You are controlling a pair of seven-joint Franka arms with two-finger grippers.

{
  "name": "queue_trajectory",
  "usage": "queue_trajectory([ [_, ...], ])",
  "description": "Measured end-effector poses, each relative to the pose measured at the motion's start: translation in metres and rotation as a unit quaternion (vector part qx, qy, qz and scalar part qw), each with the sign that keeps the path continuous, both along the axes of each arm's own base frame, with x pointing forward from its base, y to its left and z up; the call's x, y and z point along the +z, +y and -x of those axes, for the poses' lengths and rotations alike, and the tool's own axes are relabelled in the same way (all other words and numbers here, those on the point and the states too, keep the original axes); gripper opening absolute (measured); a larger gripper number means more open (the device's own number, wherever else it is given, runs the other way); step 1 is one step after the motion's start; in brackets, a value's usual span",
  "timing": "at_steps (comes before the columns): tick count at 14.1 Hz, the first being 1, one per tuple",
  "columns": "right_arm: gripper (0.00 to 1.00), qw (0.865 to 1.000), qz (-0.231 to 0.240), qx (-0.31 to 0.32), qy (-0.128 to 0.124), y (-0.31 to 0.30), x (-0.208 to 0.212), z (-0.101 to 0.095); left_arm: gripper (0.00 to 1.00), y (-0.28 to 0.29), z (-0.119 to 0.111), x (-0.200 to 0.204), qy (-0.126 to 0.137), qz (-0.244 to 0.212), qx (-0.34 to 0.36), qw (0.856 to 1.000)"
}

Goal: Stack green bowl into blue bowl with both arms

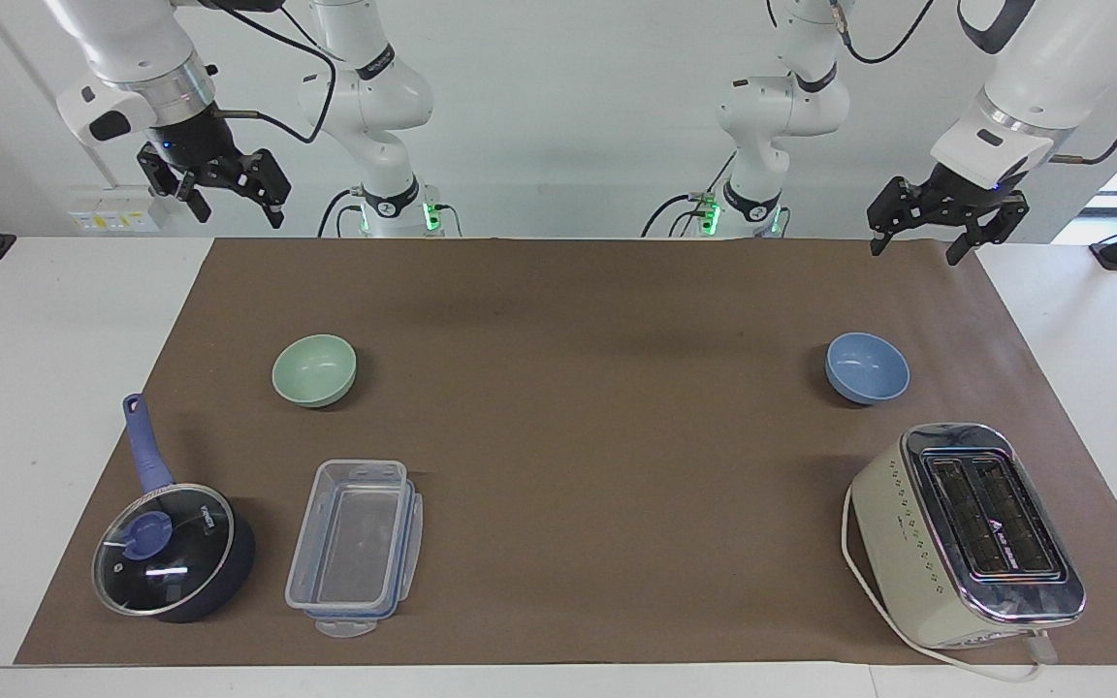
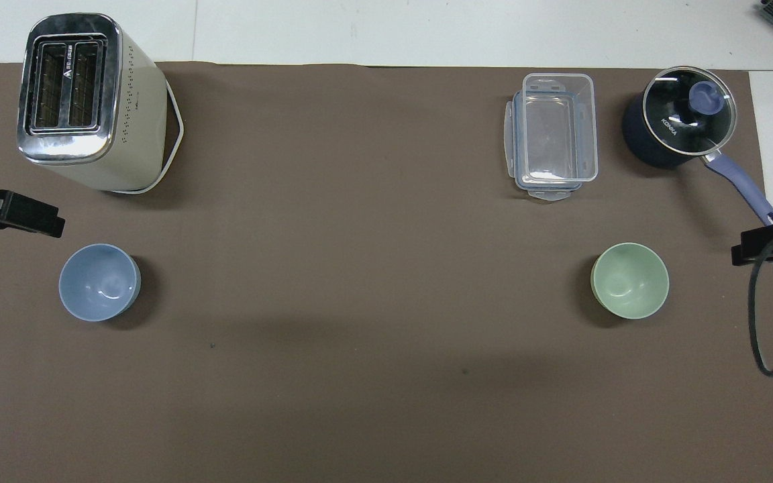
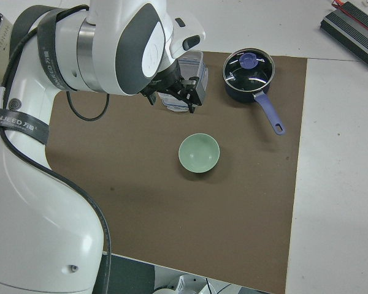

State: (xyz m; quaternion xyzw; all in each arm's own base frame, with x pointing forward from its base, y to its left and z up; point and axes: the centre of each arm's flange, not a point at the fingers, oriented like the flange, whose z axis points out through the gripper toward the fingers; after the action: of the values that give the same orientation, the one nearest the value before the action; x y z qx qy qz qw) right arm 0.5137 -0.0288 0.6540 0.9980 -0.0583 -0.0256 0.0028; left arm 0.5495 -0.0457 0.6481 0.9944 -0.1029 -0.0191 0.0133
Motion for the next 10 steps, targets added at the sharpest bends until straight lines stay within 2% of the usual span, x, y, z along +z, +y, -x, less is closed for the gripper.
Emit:
queue_trajectory([
  [3, 1.00, 1.000, 0.000, 0.000, 0.000, 0.000, 0.000, 0.000, 1.00, 0.024, -0.005, -0.017, 0.003, 0.010, -0.012, 1.000],
  [7, 1.00, 1.000, 0.000, 0.000, 0.000, 0.000, 0.000, 0.000, 1.00, 0.079, -0.014, -0.053, -0.010, 0.028, -0.022, 0.999],
  [10, 1.00, 1.000, 0.000, 0.000, 0.000, 0.000, 0.000, 0.000, 1.00, 0.120, -0.015, -0.088, -0.023, 0.066, -0.039, 0.997],
])
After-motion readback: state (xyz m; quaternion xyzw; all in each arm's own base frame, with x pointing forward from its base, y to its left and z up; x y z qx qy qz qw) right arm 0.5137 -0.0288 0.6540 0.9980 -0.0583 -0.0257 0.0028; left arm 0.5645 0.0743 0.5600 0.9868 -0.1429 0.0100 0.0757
